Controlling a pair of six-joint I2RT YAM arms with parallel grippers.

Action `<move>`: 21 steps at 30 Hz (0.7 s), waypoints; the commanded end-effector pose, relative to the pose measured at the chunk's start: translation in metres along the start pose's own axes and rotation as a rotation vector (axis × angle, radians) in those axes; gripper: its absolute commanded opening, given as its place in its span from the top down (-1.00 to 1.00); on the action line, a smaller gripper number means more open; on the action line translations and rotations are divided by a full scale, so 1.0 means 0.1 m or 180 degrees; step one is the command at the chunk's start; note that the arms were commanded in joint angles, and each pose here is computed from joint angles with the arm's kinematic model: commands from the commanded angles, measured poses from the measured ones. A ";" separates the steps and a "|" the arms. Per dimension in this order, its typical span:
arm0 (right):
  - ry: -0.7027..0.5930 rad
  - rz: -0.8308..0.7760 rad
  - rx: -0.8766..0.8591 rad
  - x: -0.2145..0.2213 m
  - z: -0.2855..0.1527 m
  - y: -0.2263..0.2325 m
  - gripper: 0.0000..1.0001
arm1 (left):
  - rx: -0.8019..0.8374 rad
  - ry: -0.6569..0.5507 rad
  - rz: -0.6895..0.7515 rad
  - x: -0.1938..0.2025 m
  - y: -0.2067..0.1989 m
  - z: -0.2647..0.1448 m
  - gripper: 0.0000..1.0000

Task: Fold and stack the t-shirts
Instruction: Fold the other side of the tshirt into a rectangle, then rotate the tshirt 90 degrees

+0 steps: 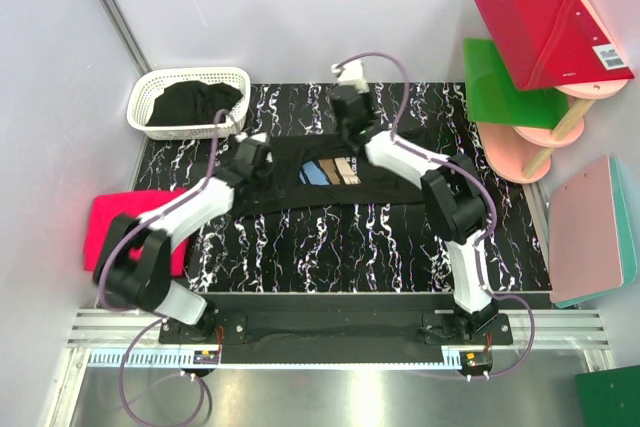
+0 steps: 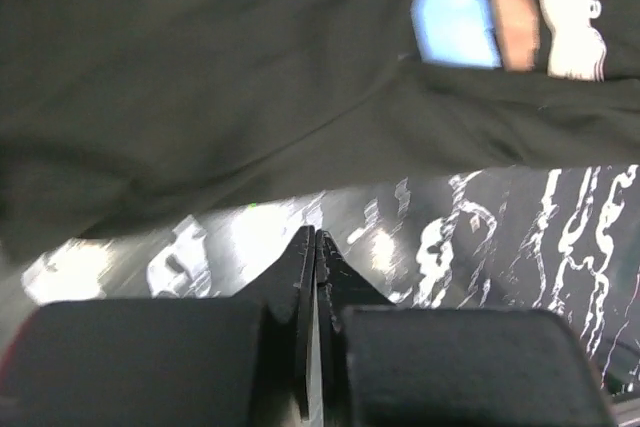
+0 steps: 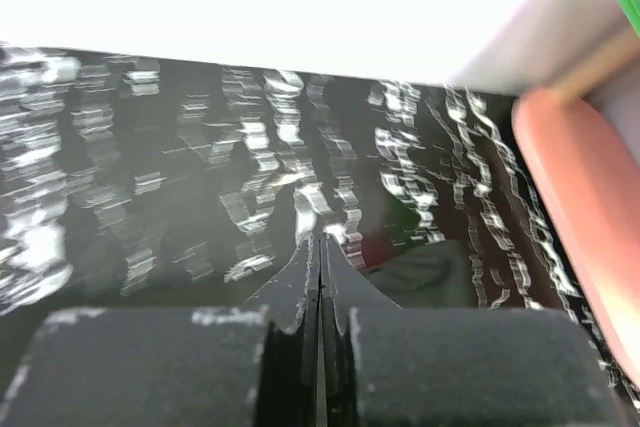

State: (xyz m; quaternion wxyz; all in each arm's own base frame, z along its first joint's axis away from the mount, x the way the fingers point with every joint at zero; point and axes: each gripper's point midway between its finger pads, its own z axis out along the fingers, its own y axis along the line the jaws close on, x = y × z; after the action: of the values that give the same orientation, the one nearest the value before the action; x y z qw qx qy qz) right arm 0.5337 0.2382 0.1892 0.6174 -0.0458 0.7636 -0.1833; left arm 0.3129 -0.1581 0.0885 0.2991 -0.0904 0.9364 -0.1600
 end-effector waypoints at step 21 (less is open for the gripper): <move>0.2140 0.0665 -0.0683 1.57 0.76 -0.37 1.00 | -0.1411 -0.0064 0.0701 -0.58 -0.13 0.42 1.00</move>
State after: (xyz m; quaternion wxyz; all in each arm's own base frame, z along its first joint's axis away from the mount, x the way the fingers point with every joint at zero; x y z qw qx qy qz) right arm 0.5629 0.1257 0.0254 0.3323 0.0224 0.9398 -0.0769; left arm 0.3934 -0.2037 0.0632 0.2710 -0.0381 0.9618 0.0107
